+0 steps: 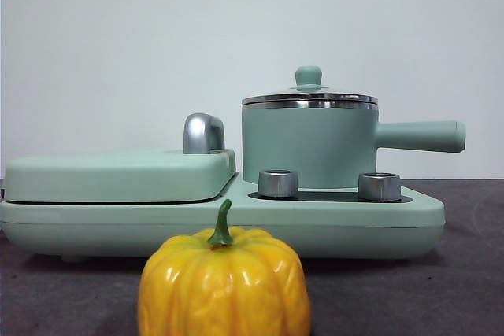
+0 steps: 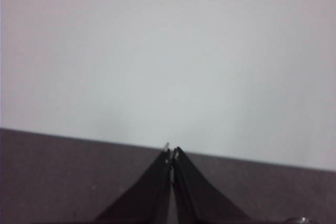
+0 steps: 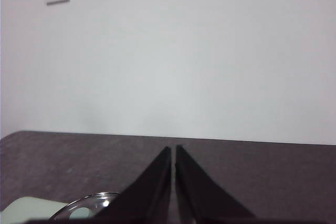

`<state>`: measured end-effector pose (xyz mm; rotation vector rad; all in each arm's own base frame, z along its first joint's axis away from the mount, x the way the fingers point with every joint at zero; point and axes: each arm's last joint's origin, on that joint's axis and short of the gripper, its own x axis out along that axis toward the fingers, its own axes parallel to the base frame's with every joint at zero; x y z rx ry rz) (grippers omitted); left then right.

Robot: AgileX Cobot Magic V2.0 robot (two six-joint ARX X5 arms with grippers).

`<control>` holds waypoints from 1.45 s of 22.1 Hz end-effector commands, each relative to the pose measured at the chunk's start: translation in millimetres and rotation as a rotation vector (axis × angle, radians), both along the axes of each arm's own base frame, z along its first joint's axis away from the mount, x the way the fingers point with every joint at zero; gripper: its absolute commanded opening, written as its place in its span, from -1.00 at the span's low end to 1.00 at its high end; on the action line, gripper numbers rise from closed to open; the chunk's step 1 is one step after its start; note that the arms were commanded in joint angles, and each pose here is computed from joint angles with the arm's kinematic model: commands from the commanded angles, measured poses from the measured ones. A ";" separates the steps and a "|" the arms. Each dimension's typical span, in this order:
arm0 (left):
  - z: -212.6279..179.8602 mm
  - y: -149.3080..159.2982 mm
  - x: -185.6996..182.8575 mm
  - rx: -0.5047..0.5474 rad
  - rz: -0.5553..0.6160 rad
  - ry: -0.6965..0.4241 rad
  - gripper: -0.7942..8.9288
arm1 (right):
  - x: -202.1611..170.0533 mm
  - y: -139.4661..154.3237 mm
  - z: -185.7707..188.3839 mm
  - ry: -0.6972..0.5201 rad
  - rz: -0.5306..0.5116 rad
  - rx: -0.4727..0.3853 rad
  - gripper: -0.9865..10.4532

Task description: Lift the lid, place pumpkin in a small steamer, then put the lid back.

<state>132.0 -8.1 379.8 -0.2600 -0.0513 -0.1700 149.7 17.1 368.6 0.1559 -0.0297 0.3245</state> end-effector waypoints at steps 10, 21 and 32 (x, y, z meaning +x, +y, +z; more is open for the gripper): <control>16.5 -8.7 34.6 0.258 -0.131 0.208 -0.82 | 27.5 9.6 0.9 0.145 0.144 -0.177 -0.80; -1.8 -17.6 37.0 0.418 -0.240 0.376 -0.82 | 18.2 25.4 -24.9 0.327 0.299 -0.384 -0.80; -4.6 -22.2 34.9 0.454 -0.327 0.380 -0.47 | 14.4 30.3 -29.7 0.365 0.344 -0.417 -0.25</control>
